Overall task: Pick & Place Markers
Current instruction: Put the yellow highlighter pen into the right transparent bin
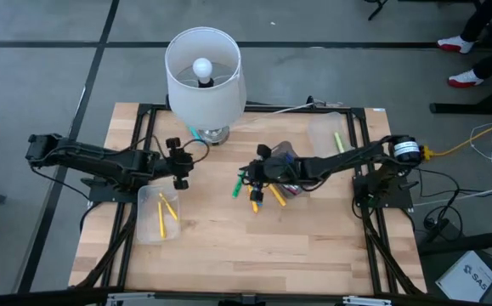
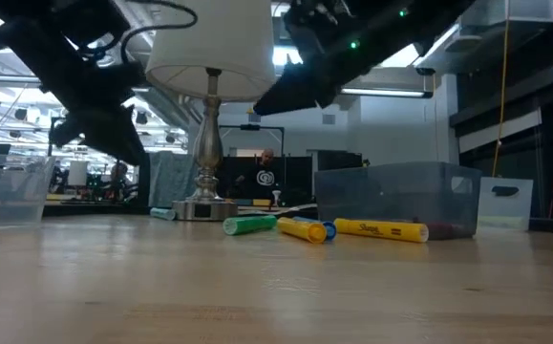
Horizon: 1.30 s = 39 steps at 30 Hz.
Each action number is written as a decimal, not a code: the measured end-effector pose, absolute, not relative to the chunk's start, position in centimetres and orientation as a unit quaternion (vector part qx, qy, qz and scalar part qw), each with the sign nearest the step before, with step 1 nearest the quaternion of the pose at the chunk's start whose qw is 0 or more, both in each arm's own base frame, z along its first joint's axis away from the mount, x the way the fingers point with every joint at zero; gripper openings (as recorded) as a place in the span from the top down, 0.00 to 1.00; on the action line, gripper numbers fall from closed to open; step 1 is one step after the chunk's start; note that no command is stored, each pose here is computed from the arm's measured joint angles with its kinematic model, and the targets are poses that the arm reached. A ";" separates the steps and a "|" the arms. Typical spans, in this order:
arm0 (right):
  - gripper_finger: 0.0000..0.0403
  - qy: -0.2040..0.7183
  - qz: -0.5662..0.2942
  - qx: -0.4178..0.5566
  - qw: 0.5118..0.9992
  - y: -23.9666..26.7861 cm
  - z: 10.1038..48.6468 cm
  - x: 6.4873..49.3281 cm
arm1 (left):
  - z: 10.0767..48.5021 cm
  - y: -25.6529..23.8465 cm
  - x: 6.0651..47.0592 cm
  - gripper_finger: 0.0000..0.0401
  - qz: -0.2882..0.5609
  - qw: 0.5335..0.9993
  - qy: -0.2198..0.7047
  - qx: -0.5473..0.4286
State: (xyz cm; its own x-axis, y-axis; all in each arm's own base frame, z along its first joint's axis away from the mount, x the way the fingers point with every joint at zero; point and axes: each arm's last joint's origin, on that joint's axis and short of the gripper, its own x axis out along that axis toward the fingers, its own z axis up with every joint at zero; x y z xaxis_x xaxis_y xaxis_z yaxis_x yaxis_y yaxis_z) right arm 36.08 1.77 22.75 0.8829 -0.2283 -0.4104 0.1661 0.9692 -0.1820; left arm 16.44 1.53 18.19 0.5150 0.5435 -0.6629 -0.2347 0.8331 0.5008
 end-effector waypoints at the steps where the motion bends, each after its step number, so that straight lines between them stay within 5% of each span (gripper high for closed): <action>1: 0.78 0.218 -0.100 -0.071 0.968 1.9 22.9 36.1 | 17.9 1.6 16.6 0.61 0.228 0.845 0.446 0.189; 13: 0.78 0.201 -0.096 -0.060 0.973 3.5 23.2 36.1 | 15.6 3.2 18.0 0.61 0.279 0.786 0.503 0.228; 26: 0.78 0.175 -0.142 -0.080 0.971 3.9 22.0 38.9 | 20.3 -0.6 17.6 0.61 0.203 0.887 0.385 0.153; 39: 0.78 0.192 -0.211 -0.156 0.946 2.0 20.4 46.5 | 20.5 -3.3 14.0 0.61 0.201 0.899 0.387 0.040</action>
